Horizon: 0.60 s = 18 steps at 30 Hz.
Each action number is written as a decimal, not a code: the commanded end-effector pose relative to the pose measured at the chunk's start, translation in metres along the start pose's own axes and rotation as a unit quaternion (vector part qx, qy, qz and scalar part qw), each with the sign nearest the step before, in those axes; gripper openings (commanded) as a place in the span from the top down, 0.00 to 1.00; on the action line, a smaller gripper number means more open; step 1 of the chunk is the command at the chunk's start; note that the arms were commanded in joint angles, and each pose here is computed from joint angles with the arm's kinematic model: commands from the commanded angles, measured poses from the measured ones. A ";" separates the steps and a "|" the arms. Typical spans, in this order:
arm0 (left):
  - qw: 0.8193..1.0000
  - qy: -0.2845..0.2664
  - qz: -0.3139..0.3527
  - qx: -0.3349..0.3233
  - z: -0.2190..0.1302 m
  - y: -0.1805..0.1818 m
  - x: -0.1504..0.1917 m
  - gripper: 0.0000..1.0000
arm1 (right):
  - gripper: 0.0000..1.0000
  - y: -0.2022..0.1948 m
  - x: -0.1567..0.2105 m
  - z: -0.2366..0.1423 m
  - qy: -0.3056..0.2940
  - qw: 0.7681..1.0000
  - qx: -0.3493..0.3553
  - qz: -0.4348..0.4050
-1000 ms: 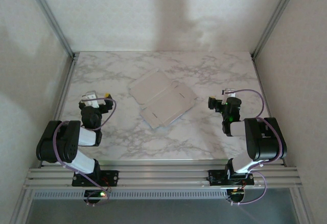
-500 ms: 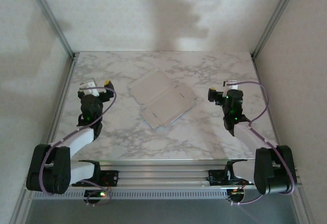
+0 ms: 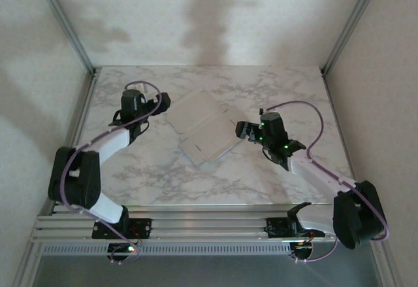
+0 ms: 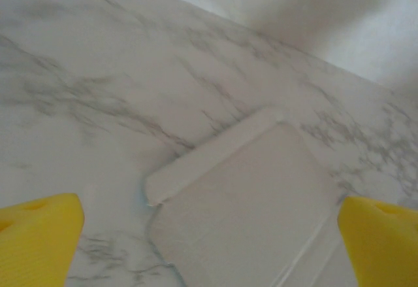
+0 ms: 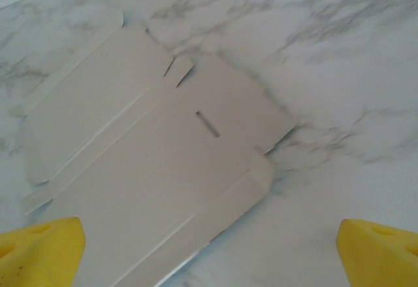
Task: Fold the paper box
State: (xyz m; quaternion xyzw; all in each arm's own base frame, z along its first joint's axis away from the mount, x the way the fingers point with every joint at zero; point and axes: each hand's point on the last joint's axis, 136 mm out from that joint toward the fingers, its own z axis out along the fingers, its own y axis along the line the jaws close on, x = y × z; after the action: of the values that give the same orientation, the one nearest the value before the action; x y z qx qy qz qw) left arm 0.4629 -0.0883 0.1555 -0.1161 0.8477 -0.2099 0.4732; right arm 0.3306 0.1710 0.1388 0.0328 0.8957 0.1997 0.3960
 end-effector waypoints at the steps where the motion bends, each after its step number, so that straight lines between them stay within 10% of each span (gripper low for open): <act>1: 0.995 0.073 -0.023 0.059 0.021 -0.035 0.020 0.01 | 0.01 0.025 0.019 0.014 0.050 0.997 -0.024 0.063; 18: 0.963 0.266 0.013 0.048 0.112 -0.055 0.098 0.01 | 0.01 0.079 0.076 0.072 0.156 0.979 -0.056 0.117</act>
State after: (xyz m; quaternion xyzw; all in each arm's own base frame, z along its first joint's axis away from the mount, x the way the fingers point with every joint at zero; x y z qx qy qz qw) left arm 0.5157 -0.1976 0.0603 -0.0402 0.9235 -0.2715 0.2681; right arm 0.3168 0.2689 0.0661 0.0794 0.9291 0.2784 0.2302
